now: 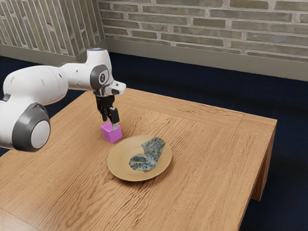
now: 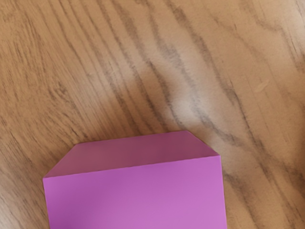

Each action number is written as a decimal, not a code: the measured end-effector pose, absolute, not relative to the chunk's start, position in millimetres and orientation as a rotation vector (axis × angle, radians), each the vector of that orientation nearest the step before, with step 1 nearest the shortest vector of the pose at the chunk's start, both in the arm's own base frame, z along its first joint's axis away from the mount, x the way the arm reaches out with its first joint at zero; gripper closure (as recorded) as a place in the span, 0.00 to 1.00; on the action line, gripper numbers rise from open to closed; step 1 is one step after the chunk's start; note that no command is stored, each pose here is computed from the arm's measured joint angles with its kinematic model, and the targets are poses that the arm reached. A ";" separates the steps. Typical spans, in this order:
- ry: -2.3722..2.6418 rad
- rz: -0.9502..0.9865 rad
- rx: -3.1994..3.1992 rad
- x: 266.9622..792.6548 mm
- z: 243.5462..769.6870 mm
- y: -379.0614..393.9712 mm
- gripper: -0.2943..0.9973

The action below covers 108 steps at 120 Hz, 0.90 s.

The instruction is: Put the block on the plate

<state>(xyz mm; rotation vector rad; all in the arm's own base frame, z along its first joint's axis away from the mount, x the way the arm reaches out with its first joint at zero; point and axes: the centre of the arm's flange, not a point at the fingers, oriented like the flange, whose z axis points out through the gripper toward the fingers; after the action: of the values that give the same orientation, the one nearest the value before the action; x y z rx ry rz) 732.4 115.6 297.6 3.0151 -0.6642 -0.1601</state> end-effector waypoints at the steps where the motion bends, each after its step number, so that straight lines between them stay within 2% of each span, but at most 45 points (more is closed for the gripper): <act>1: -0.665 -0.160 3.015 732.4 297.3 115.8 0.23; 64: -0.675 -0.194 2.998 733.1 267.9 117.4 0.23; 108: -0.678 -0.213 2.993 732.8 256.8 117.3 0.40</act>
<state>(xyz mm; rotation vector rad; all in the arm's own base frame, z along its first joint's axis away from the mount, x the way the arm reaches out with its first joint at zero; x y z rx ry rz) 732.8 117.3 256.8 2.9932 -0.6780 -0.2127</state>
